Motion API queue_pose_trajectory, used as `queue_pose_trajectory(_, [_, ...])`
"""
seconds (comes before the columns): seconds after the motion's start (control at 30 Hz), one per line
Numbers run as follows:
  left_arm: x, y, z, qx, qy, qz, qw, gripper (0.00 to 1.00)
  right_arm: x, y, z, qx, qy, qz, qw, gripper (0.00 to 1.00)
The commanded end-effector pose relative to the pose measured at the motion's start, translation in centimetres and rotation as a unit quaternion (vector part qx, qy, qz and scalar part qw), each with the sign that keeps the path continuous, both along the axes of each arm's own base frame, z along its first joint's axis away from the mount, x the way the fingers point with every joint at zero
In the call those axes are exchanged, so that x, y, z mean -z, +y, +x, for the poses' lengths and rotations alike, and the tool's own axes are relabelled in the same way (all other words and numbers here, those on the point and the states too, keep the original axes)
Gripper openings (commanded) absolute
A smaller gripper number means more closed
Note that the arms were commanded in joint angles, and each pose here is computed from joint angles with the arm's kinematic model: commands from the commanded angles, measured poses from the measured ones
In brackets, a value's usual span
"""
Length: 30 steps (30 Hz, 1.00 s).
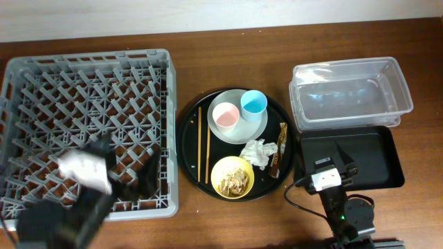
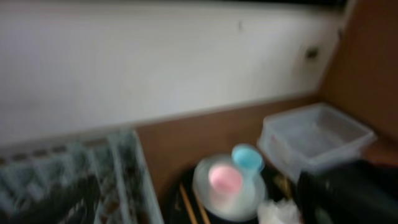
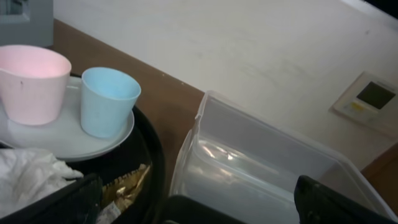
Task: Sort waste into correct bins and load items into the dishwasher rack
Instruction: 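Grasp the wooden chopsticks with the left gripper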
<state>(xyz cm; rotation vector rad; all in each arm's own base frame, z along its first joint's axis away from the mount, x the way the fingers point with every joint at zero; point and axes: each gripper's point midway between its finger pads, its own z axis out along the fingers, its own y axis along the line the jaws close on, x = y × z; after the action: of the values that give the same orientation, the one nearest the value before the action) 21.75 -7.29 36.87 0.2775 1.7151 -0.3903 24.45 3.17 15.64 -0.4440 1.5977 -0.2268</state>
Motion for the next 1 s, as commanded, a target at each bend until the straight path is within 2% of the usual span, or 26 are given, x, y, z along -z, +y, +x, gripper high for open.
queue_pose_trajectory(0.0, [0.1,-2.6,5.2,0.079,0.190,-0.002,0.979,1.00,0.3,-0.3,0.0,0.009,0.003,0.003,1.000,0.99])
queue_pose_trajectory(0.03, [1.9,-2.8,6.9,0.080,0.263,-0.006,0.961,1.00,0.3,-0.3,0.0,0.009,0.003,0.003,1.000,0.99])
queue_pose_trajectory(0.07, [3.1,-2.9,8.9,0.080,0.297,-0.010,0.952,1.00,0.3,-0.3,0.0,0.009,0.003,0.003,1.000,0.99])
queue_pose_trajectory(0.17, [9.5,-5.3,11.1,0.139,0.434,-0.063,0.888,0.99,0.3,-0.3,0.0,0.009,0.003,0.003,1.000,0.99])
queue_pose_trajectory(0.2, [11.3,-5.7,11.0,0.140,0.472,-0.063,0.868,0.81,0.3,-0.3,0.0,0.009,0.003,0.003,1.000,0.99])
queue_pose_trajectory(0.23, [13.3,-6.1,10.8,0.138,0.505,-0.055,0.850,0.45,0.3,-0.3,0.0,0.009,0.003,0.003,1.000,0.99])
queue_pose_trajectory(0.27, [15.8,-6.4,10.7,0.124,0.533,-0.023,0.837,0.26,0.3,-0.3,0.0,0.008,0.003,0.003,1.000,0.99])
queue_pose_trajectory(0.3, [18.0,-6.3,10.5,0.098,0.553,0.021,0.827,0.20,0.3,-0.3,0.0,0.009,0.003,0.003,1.000,0.99])
queue_pose_trajectory(0.33, [20.4,-6.5,10.1,0.053,0.577,0.062,0.812,0.20,0.3,-0.3,0.0,0.009,0.003,0.003,1.000,0.99])
queue_pose_trajectory(0.4, [22.8,-7.8,9.6,0.022,0.584,0.104,0.805,0.20,0.3,-0.3,0.0,0.008,0.003,0.003,1.000,0.99])
queue_pose_trajectory(0.47, [25.7,-8.9,10.3,-0.054,0.543,0.160,0.823,0.20,0.3,-0.3,0.0,0.009,0.003,0.003,1.000,0.99])
queue_pose_trajectory(0.5, [26.6,-9.1,10.7,-0.079,0.527,0.161,0.830,0.20,0.3,-0.3,0.0,0.009,0.003,0.003,1.000,0.99])
queue_pose_trajectory(0.63, [30.6,-10.2,11.4,-0.072,0.492,0.145,0.855,0.20,0.3,-0.3,0.0,0.009,0.003,0.003,1.000,0.99])
queue_pose_trajectory(0.73, [33.3,-10.1,11.3,-0.085,0.492,0.125,0.857,0.20,0.3,-0.3,0.0,0.009,0.003,0.003,1.000,0.99])
queue_pose_trajectory(0.87, [36.0,-10.3,12.2,-0.092,0.488,0.130,0.858,0.20,0.3,-0.3,0.0,0.009,0.003,0.003,1.000,0.99])
queue_pose_trajectory(0.97, [37.7,-9.2,12.7,-0.125,0.485,0.147,0.853,0.19,0.3,-0.3,0.0,0.009,0.003,0.003,1.000,0.99])
